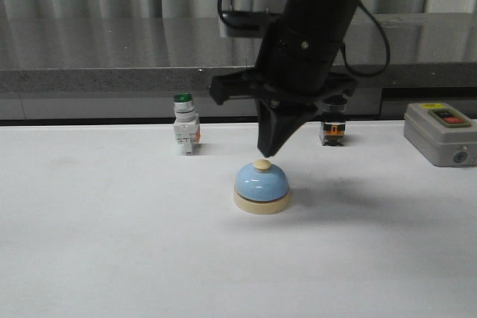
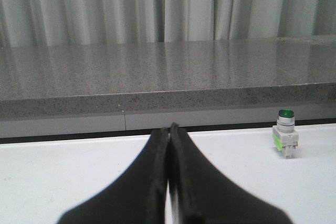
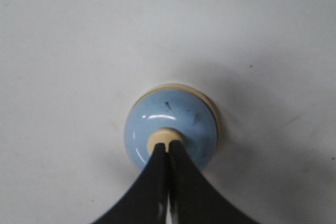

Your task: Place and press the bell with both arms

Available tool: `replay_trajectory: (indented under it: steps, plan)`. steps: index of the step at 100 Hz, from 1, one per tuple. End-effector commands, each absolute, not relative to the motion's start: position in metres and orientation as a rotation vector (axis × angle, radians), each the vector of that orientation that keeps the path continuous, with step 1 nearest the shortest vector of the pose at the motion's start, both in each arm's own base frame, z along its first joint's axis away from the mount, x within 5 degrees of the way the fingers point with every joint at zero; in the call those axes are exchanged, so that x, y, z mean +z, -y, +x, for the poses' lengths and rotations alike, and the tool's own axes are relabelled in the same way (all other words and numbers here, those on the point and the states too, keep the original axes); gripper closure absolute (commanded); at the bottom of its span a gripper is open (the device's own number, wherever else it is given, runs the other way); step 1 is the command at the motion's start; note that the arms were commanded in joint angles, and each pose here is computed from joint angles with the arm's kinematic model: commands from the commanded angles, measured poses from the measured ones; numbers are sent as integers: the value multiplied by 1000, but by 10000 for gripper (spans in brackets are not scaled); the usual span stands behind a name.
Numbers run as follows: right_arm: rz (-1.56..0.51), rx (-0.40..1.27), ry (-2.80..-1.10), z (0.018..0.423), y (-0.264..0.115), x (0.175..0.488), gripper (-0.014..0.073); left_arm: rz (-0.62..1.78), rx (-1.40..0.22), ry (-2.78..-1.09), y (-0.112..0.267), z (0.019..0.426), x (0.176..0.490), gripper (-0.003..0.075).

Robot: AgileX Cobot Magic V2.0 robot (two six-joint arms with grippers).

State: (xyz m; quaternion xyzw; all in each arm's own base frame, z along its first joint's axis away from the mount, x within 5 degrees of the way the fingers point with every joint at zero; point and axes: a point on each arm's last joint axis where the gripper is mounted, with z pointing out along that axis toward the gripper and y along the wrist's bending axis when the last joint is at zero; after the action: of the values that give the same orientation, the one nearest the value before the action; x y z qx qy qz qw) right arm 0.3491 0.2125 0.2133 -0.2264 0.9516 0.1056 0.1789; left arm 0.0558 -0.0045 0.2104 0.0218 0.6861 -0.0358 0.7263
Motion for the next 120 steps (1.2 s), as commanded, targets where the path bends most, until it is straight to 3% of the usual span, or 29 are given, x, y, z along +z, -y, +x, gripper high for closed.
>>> replay_trajectory:
  steps: [1, 27, 48, 83, 120]
  plan:
    - [-628, 319, -2513, 342, -205, 274, 655, 34, -96, -1438, 5, 55, 206, 741]
    - [-529, 303, -2356, 326, -165, 340, 655, 34, -96, -1438, 5, 55, 206, 741]
    - [-429, 228, -2283, 299, -117, 366, 655, 34, -96, -1438, 5, 55, 206, 741]
    - [-188, 139, -2113, 219, -41, 368, 655, 34, -96, -1438, 5, 55, 206, 741]
    - [-102, 105, -1866, 123, -15, 346, 655, 34, -96, -1438, 5, 55, 206, 741]
